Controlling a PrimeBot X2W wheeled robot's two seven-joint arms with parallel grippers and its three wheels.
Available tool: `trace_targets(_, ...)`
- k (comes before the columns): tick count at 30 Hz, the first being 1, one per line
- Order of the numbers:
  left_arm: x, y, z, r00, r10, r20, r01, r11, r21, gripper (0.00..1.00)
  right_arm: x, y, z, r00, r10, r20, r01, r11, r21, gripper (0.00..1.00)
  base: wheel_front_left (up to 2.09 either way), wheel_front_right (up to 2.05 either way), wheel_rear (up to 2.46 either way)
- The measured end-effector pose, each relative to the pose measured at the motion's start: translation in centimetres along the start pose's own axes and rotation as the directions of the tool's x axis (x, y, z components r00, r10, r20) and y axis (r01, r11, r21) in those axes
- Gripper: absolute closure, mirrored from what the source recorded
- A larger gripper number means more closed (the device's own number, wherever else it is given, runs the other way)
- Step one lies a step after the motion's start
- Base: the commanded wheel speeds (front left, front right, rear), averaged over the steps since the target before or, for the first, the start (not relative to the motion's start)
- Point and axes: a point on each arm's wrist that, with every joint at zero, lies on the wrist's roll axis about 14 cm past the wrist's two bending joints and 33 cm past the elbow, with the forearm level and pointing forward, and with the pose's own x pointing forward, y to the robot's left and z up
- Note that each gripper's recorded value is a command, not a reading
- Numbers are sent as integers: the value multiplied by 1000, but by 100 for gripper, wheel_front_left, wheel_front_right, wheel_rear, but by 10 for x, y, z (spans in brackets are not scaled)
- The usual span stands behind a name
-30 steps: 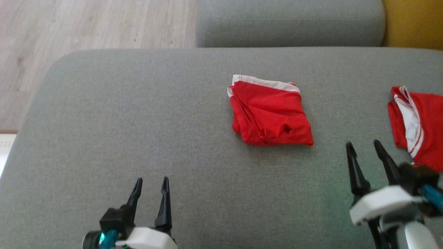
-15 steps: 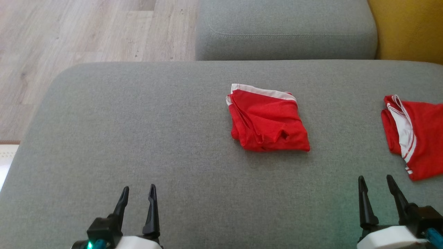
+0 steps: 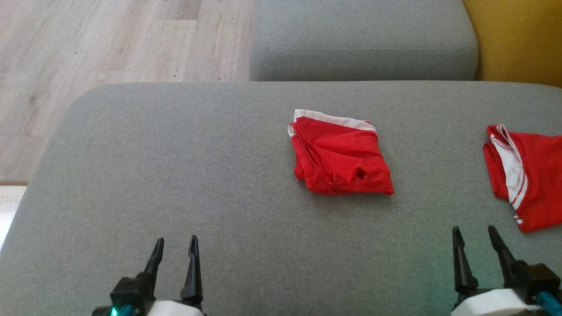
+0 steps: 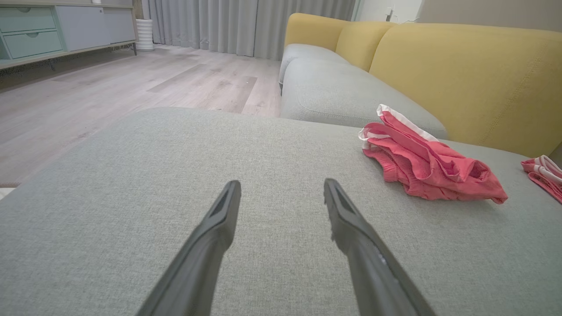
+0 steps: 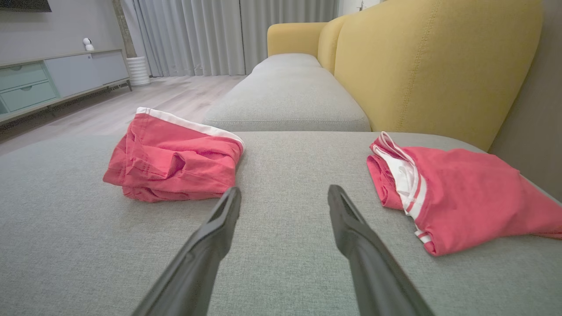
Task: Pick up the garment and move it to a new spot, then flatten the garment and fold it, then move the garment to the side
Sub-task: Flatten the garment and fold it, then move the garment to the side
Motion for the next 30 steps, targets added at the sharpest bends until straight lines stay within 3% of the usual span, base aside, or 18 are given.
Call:
trace_targets(7, 0, 1, -5, 1000, 5, -20, -5, 1000, 0, 0, 15, 13, 3, 999, 35, -28, -33, 996, 86, 0, 0, 0, 0)
trace_targets(12, 2, -4, -16, 998, -6, -60, 6, 1000, -4, 0, 67, 30, 33, 992, 105, -66, -89, 974, 210, 0, 0, 0, 0)
trace_targets(15, 11, -11, -20, 997, -25, -77, 25, 1000, -7, 0, 103, 38, 38, 974, 161, -161, -116, 959, 261, 0, 0, 0, 0)
trace_targets(23, 33, -9, -18, 997, -5, -80, 2, 999, -39, 0, 159, 57, -14, 849, 247, -467, -95, 941, 324, 0, 0, 0, 0)
trace_targets(30, 26, 5, -29, 990, 61, -124, -65, 997, -30, 0, 174, 78, -65, 716, 285, -638, -48, 931, 361, 0, 0, 0, 0)
